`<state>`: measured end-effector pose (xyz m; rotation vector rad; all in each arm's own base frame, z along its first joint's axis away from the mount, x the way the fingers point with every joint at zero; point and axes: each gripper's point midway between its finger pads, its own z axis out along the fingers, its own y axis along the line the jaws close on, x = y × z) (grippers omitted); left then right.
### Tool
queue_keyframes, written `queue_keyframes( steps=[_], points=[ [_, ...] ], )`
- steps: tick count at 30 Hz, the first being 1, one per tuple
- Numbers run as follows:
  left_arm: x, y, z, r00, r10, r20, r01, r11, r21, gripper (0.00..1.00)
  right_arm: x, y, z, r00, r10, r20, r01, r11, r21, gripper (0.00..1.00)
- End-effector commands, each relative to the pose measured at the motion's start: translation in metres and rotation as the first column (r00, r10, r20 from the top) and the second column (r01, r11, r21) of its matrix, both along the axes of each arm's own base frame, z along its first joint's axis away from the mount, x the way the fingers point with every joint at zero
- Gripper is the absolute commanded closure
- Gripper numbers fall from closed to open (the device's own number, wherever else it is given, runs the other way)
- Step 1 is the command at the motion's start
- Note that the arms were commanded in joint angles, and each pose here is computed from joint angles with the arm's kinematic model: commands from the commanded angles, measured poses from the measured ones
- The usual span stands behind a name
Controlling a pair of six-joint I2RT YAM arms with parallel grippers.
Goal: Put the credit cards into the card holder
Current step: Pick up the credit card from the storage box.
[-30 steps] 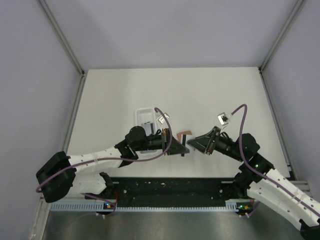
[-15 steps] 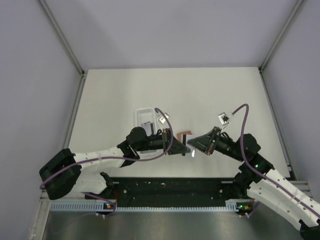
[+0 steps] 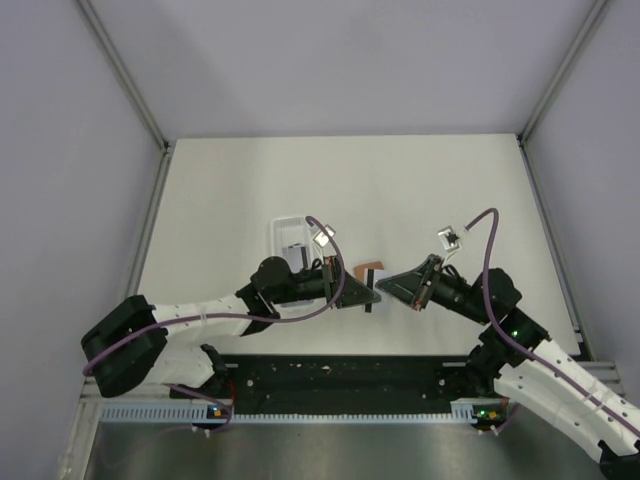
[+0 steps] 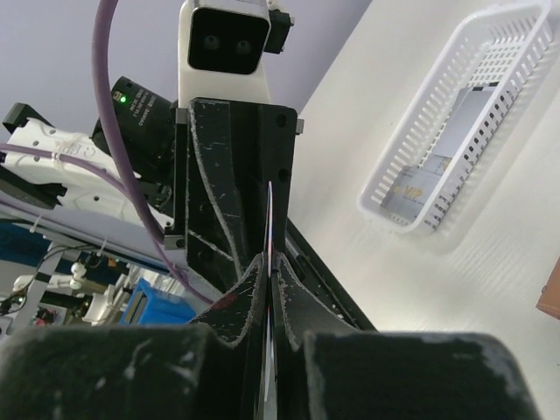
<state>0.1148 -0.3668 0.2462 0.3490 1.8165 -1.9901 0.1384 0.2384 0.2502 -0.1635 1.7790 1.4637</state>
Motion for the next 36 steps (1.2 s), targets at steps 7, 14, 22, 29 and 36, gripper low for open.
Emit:
queue_keyframes(
  steps=[7, 14, 22, 29, 36],
  points=[
    [0.007, 0.001, 0.0, 0.999, 0.043, -0.031, -0.044, 0.999, -0.027, 1.0, 0.006, -0.006, 0.001, 0.999, -0.052, 0.01, 0.052, 0.999, -0.007, 0.72],
    [0.011, 0.004, -0.018, 0.987, 0.076, -0.144, -0.079, 0.997, -0.009, 1.0, 0.006, -0.006, -0.003, 0.999, -0.052, -0.003, 0.052, 0.999, -0.016, 0.5],
    [0.005, 0.004, -0.012, 0.985, 0.014, -0.171, -0.034, 0.993, -0.115, 1.0, 0.004, -0.006, -0.006, 0.999, -0.049, -0.02, 0.049, 0.999, -0.02, 0.51],
    [0.0, 0.003, -0.005, 0.985, -0.038, -0.17, 0.006, 0.983, -0.185, 1.0, 0.005, -0.007, -0.013, 0.998, -0.055, -0.034, 0.055, 0.998, -0.025, 0.51],
    [0.001, 0.004, -0.005, 0.989, -0.013, -0.15, -0.009, 0.989, -0.147, 1.0, 0.005, -0.009, -0.021, 0.997, -0.064, -0.053, 0.061, 0.997, -0.047, 0.48]
  ],
)
